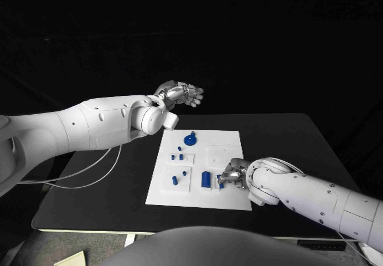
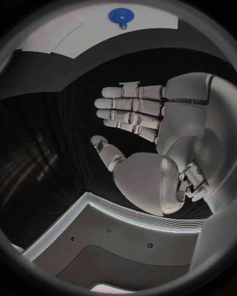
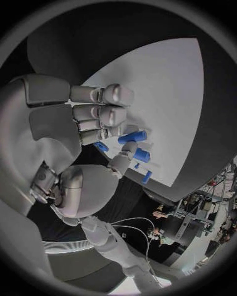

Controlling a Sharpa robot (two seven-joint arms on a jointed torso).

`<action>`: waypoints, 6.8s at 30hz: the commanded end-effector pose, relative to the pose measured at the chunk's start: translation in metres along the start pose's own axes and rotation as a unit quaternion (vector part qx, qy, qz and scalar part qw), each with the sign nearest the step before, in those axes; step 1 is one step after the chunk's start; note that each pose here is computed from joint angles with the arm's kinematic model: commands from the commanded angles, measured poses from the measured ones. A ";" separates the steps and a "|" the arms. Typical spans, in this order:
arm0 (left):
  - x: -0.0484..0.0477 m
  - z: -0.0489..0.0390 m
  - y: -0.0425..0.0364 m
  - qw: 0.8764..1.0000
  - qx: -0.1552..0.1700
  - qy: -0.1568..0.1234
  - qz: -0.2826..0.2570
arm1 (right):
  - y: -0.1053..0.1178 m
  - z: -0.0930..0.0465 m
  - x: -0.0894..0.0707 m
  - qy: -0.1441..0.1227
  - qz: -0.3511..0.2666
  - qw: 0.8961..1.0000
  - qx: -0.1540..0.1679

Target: Assemble the parts on the task board

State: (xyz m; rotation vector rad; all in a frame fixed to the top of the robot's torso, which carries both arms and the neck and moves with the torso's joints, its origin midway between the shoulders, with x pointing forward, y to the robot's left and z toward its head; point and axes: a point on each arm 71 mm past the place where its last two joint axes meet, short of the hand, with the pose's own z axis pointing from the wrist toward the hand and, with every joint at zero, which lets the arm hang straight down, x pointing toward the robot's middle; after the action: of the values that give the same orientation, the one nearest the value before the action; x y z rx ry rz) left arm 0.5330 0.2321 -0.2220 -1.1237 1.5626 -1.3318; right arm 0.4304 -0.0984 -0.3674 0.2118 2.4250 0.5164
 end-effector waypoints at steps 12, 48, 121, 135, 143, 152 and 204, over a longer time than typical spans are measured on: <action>0.0031 0.0009 -0.0016 1.000 0.004 0.008 -0.001 | 0.004 0.004 0.005 0.026 -0.016 1.000 0.006; 0.0045 0.0014 -0.0013 1.000 0.001 0.010 0.002 | 0.006 0.007 0.007 0.029 -0.023 0.999 0.001; 0.0030 0.0016 -0.0008 1.000 0.000 0.008 0.003 | 0.003 0.001 0.009 0.045 -0.023 0.999 -0.015; 0.0032 0.0017 -0.0008 1.000 0.000 0.008 0.003 | -0.002 0.003 0.009 0.058 -0.028 0.998 -0.003; 0.0034 0.0017 -0.0008 1.000 0.000 0.009 0.003 | 0.002 0.004 0.011 0.062 -0.026 0.998 -0.005; 0.0030 0.0017 -0.0008 1.000 0.000 0.008 0.003 | -0.004 0.002 0.007 0.048 -0.015 0.999 -0.007; -0.0629 0.0304 -0.0055 0.994 0.029 -0.097 -0.029 | -0.083 -0.038 -0.232 -0.258 0.380 0.860 -0.223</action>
State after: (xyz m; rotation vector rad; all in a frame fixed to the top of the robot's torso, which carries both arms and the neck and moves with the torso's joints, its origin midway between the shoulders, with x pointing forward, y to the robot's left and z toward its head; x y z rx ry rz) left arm 0.5804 0.2830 -0.2222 -1.2072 1.3864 -1.2210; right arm 0.5855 -0.2507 -0.2473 0.9779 1.5994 1.1065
